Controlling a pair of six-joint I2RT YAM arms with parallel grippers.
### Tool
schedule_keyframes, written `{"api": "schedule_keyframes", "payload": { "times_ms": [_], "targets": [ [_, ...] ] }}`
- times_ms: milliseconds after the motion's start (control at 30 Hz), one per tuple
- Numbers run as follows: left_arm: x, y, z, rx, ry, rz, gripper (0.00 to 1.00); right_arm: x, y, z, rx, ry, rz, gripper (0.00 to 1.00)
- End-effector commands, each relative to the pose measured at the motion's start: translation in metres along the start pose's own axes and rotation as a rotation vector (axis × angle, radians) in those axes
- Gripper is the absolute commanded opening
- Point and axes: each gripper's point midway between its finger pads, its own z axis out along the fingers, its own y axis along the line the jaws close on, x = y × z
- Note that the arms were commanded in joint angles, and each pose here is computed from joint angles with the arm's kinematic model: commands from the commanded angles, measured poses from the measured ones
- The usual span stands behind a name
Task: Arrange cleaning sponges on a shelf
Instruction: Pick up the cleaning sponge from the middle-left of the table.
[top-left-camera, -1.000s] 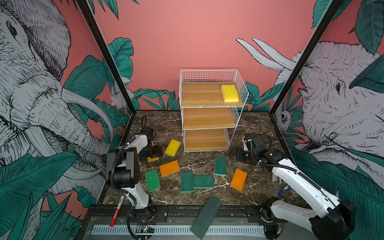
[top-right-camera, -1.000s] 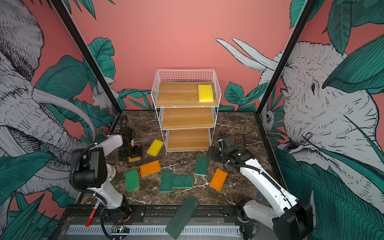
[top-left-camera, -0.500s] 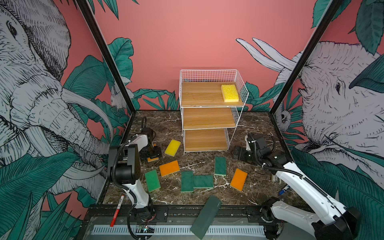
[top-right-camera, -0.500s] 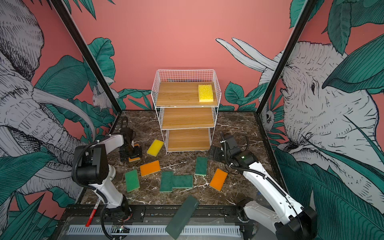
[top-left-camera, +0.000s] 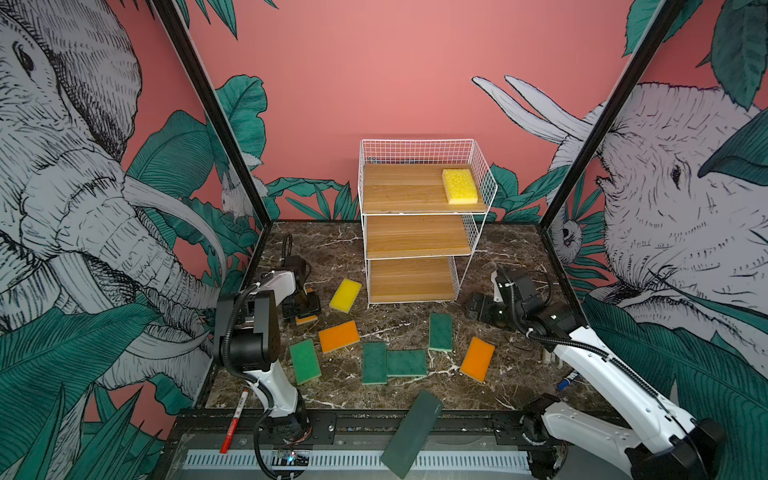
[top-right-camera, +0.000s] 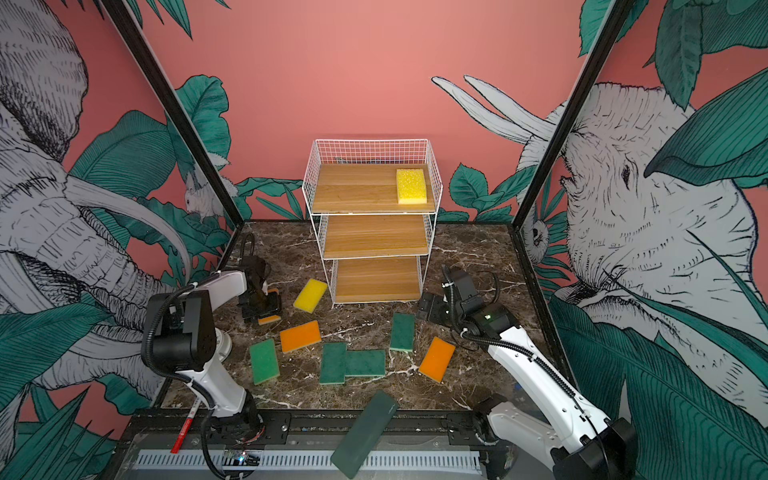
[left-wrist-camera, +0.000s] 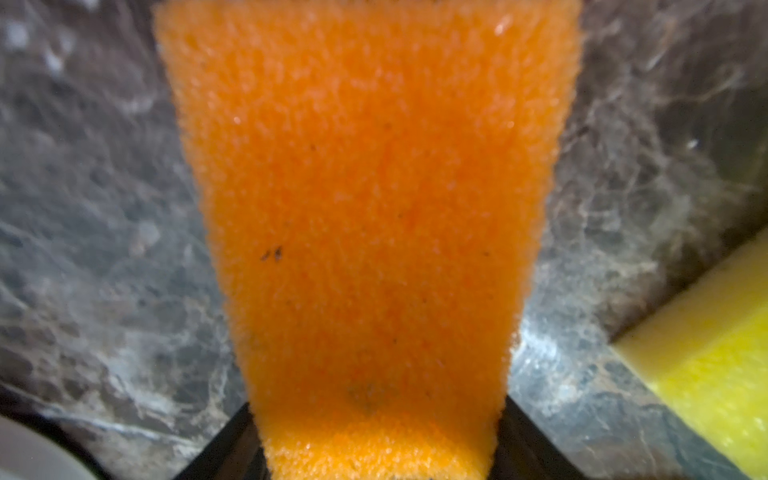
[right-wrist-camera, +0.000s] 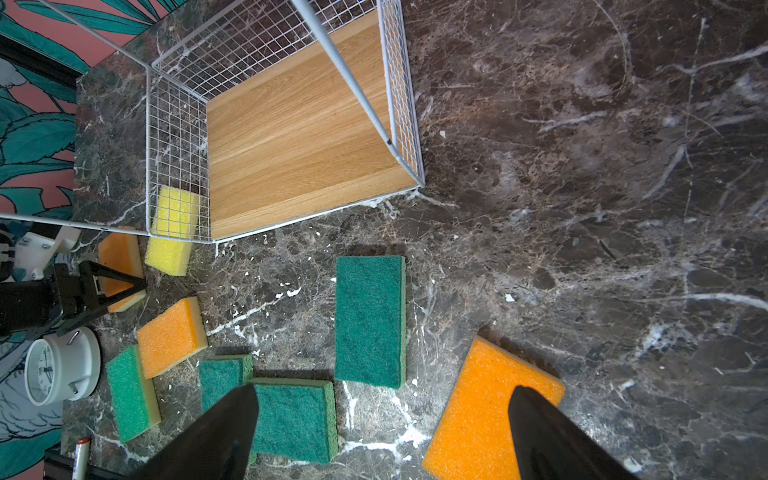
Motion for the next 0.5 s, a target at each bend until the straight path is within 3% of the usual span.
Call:
{"api": "schedule_keyframes", "payload": {
  "times_ms": [0,300,467],
  "targets": [
    [0.009,0.007,-0.022,-0.016,-0.02,-0.001,0.64,-0.002,-0.003,-0.004,0.008,-0.016,-0.004,0.97],
    [0.025,0.01,-0.095,-0.028,-0.123,0.047,0.63,-0.007,0.008,-0.007,-0.032,-0.02,-0.021,0.96],
    [0.032,0.001,-0.159,-0.023,-0.237,0.102,0.63,-0.009,0.015,-0.009,-0.068,-0.021,-0.031,0.95]
  ]
}}
